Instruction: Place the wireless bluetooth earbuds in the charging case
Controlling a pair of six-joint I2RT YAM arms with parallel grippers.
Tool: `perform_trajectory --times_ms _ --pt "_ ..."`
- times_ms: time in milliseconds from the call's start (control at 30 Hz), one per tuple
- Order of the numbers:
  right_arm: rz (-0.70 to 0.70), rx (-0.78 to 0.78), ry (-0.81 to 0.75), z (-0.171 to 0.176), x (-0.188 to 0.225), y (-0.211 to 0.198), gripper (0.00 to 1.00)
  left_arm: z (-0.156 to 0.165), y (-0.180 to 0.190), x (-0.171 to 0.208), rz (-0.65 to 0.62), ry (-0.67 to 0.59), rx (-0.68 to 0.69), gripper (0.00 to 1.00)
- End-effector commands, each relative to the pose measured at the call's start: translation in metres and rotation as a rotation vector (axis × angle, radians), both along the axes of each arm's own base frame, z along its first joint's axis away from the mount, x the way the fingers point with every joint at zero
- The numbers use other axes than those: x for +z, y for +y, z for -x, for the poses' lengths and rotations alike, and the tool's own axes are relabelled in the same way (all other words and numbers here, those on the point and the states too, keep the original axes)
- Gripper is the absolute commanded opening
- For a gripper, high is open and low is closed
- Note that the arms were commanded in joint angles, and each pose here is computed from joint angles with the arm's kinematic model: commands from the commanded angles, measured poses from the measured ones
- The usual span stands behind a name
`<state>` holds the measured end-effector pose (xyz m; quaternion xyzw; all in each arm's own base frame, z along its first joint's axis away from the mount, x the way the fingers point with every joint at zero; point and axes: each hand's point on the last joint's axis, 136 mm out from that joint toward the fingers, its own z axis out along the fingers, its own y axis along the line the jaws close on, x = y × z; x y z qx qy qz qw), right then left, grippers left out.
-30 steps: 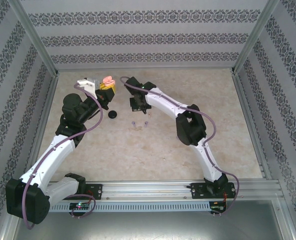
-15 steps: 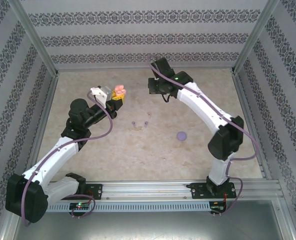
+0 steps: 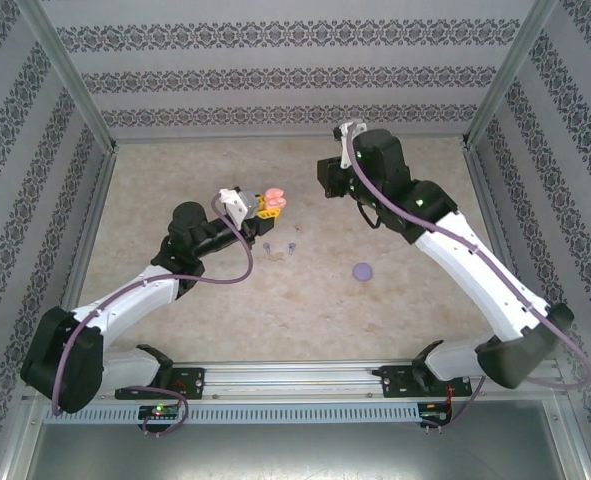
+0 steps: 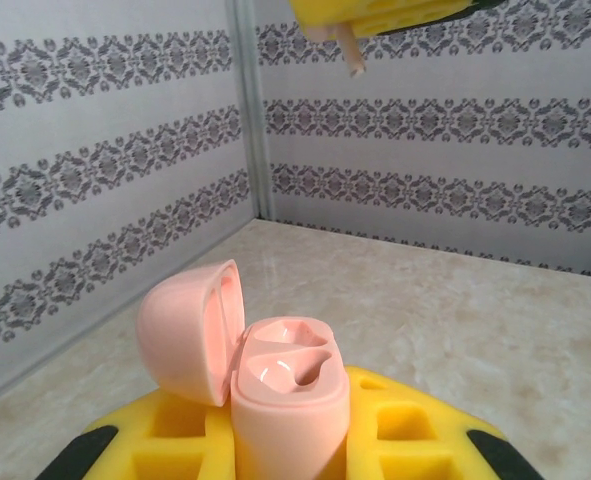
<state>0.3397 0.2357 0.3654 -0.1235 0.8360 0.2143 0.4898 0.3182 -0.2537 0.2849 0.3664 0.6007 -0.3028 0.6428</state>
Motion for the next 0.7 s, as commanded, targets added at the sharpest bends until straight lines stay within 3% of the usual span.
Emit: perform_trajectory --times_ms 0,300,667 --pt "-0.043 0.114 -0.116 0.016 0.019 0.016 0.18 0.01 -0.015 0.035 0.065 -0.133 -0.076 0.0" --pt "-0.117 0.248 -0.211 0.049 0.023 0.039 0.18 0.019 -0.036 0.053 0.117 -0.182 -0.177 0.0" --pt "-0.154 0.255 -0.212 0.052 0.015 0.048 0.18 0.021 -0.046 0.057 0.131 -0.185 -0.22 0.0"
